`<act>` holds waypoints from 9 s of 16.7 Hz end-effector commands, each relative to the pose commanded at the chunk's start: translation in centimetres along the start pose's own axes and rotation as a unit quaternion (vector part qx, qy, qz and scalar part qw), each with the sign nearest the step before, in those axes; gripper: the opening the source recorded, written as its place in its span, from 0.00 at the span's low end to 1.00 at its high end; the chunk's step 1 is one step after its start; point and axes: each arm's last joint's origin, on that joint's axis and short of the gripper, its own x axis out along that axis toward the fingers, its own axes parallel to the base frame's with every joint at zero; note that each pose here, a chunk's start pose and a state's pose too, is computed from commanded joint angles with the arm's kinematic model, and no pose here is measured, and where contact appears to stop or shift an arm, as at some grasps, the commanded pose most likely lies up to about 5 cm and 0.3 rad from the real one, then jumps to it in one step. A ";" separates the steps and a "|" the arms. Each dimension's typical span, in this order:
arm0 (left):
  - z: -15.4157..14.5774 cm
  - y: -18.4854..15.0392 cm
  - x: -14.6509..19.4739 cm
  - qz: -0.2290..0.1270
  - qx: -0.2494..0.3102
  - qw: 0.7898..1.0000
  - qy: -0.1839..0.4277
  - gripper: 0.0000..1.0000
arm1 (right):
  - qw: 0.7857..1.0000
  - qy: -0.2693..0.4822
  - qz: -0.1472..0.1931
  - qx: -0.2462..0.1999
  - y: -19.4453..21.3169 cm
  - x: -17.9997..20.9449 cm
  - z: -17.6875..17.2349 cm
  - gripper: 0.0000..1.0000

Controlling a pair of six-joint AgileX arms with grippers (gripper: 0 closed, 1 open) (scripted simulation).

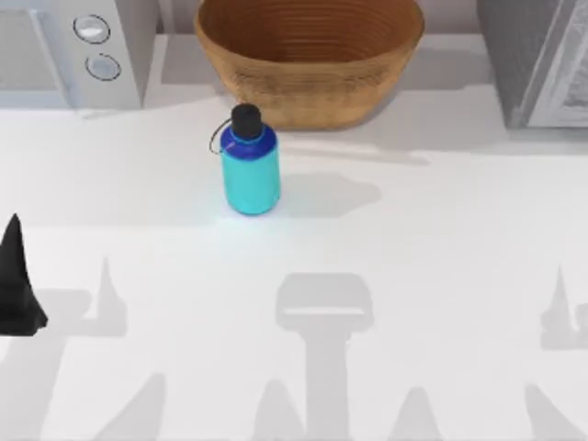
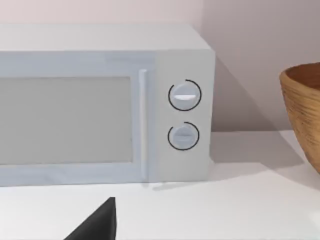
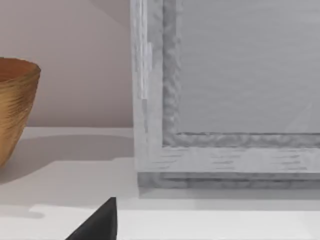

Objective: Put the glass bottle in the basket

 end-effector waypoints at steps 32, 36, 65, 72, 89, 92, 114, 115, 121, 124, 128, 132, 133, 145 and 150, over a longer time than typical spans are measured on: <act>-14.1 -6.0 20.9 -0.355 0.002 0.935 -0.004 1.00 | 1.000 0.000 0.000 0.000 0.0 0.0 0.0 1.00; -14.1 -5.8 20.9 -0.352 0.001 0.936 -0.002 1.00 | 1.000 0.000 0.000 0.000 0.0 0.0 0.0 1.00; -14.0 -10.6 26.2 -0.355 0.002 0.935 -0.004 0.00 | 1.000 0.000 0.000 0.000 0.0 0.0 0.0 1.00; -14.0 -10.6 26.2 -0.355 0.002 0.935 -0.004 0.00 | 1.000 0.000 0.000 0.000 0.0 0.0 0.0 1.00; -4.0 -1.3 15.7 -0.354 0.003 0.935 -0.005 0.00 | 1.000 0.000 0.000 0.000 0.0 0.0 0.0 1.00; -4.0 -1.2 15.5 -0.354 0.002 0.935 -0.004 0.00 | 1.000 0.000 0.000 0.000 0.0 0.0 0.0 1.00; 8.7 -11.6 36.3 -0.363 0.002 0.932 -0.013 0.00 | 1.000 0.000 0.000 0.000 0.0 0.0 0.0 1.00; 9.2 -12.1 36.6 -0.362 0.002 0.932 -0.010 0.00 | 1.000 0.000 0.000 0.000 0.0 0.0 0.0 1.00; 10.0 -13.0 37.1 -0.360 0.001 0.933 -0.005 0.00 | 1.000 0.000 0.000 0.000 0.0 0.0 0.0 1.00; 10.0 -13.0 37.4 -0.360 0.001 0.933 -0.007 0.00 | 1.000 0.000 0.000 0.000 0.0 0.0 0.0 1.00; 8.6 -14.6 39.3 -0.360 0.001 0.933 -0.007 0.00 | 1.000 0.000 0.000 0.000 0.0 0.0 0.0 1.00; 7.0 -16.2 41.0 -0.359 0.001 0.933 -0.006 0.00 | 1.000 0.000 0.000 0.000 0.0 0.0 0.0 1.00; 6.7 -16.5 41.2 -0.359 0.001 0.933 -0.005 0.00 | 1.000 0.000 0.000 0.000 0.0 0.0 0.0 1.00; 6.6 -16.6 41.3 -0.360 0.001 0.933 -0.005 0.60 | 1.000 0.000 0.000 0.000 0.0 0.0 0.0 1.00; 6.6 -16.6 41.3 -0.360 0.001 0.933 -0.005 0.98 | 1.000 0.000 0.000 0.000 0.0 0.0 0.0 1.00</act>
